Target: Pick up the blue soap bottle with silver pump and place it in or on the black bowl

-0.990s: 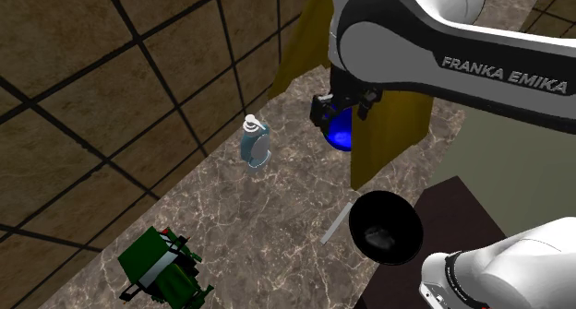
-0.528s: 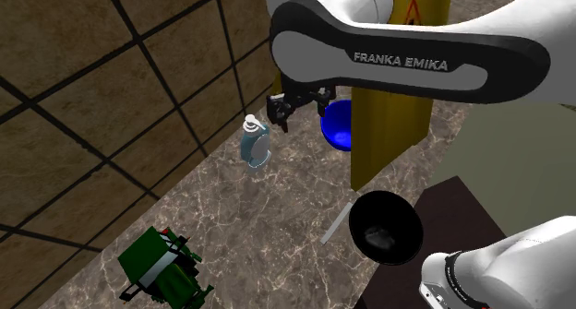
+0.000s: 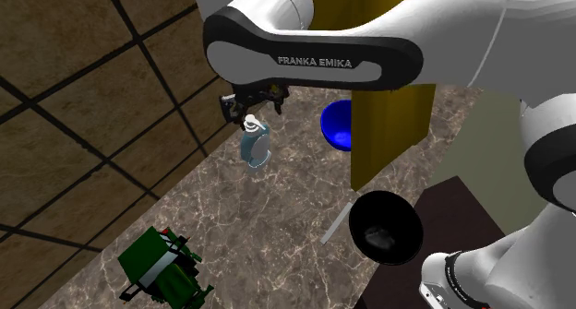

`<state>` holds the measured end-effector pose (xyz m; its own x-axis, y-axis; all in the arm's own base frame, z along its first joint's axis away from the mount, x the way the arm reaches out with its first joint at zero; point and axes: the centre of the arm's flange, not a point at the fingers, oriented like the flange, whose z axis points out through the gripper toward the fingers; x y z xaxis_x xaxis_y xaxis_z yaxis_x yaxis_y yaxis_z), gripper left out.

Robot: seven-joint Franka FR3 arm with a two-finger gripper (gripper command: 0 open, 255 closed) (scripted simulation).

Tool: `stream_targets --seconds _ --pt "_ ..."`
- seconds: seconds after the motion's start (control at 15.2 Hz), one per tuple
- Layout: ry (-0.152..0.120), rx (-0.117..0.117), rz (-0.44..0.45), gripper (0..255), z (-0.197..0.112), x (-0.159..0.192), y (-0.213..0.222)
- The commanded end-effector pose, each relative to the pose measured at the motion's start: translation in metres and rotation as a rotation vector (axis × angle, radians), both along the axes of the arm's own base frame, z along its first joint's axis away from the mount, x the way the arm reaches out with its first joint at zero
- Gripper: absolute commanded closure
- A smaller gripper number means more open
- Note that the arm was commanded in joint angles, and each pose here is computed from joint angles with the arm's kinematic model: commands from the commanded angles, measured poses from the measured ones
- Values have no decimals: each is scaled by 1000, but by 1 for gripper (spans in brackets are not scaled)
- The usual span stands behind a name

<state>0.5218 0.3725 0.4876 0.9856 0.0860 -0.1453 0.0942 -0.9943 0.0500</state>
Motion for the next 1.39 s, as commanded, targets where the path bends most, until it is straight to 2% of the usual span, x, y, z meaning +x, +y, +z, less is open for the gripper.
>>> stream_targets --seconds 0.0,0.53,1.06,1.12,1.32 --pt "-5 -9 3 0 -5 15 22" --pt "-6 -10 4 0 -46 12 22" --pt "-6 -10 4 0 -45 12 22" --pt "-6 -10 4 255 -45 12 22" --pt "-6 -10 4 255 -45 12 22"
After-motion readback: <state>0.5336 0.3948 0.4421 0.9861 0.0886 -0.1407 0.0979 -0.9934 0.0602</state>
